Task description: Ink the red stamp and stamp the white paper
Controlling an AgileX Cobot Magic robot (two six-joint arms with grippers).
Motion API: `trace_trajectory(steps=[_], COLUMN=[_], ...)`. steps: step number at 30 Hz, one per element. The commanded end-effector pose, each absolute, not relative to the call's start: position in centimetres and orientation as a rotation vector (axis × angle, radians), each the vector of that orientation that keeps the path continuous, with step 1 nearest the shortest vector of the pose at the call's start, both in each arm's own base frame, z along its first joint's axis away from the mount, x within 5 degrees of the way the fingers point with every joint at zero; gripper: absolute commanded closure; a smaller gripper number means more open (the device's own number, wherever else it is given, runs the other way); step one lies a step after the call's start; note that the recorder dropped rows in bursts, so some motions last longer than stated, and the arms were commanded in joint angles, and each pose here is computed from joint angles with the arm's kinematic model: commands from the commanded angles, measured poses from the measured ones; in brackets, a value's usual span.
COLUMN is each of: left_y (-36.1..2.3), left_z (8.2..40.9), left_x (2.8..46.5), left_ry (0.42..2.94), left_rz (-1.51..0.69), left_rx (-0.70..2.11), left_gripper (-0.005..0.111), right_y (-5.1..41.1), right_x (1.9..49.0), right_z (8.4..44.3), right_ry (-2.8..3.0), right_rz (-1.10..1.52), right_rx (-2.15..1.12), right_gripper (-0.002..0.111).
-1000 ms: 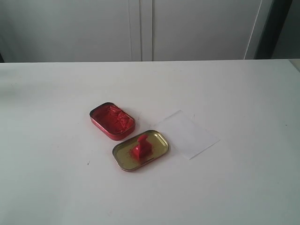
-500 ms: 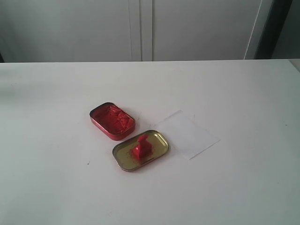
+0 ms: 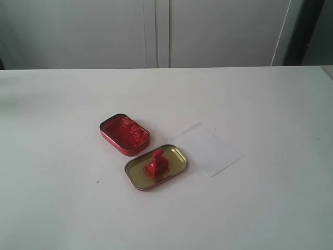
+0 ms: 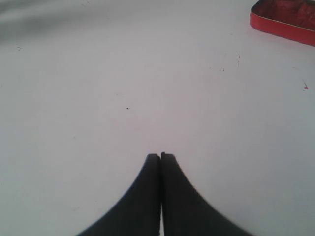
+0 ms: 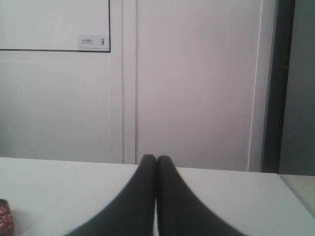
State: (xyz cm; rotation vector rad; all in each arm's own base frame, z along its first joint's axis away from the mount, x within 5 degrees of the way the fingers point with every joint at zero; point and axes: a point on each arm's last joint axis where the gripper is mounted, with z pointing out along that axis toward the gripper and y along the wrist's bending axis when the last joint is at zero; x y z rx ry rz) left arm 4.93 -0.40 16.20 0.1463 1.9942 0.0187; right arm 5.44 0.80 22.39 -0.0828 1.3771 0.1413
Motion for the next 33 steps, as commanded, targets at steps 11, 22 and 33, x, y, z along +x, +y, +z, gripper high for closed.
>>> trace_trajectory(steps=[11, 22, 33], left_y=[-0.4, -0.4, -0.4], left_z=[16.1, 16.1, 16.1], left_x=[4.9, 4.9, 4.9], left_ry=[1.991, 1.991, 1.991], left_rz=[0.015, 0.015, 0.015], left_rx=[0.135, 0.135, 0.135], left_gripper=[0.107, 0.107, 0.107], right_y=[0.6, 1.0, 1.7], right_x=[4.3, 7.4, 12.6], right_z=[26.3, 30.5, 32.3], right_ry=[1.397, 1.582, 1.825], right_rz=[0.129, 0.119, 0.104], right_rx=[-0.081, -0.09, -0.102], right_gripper=[0.108, 0.108, 0.108])
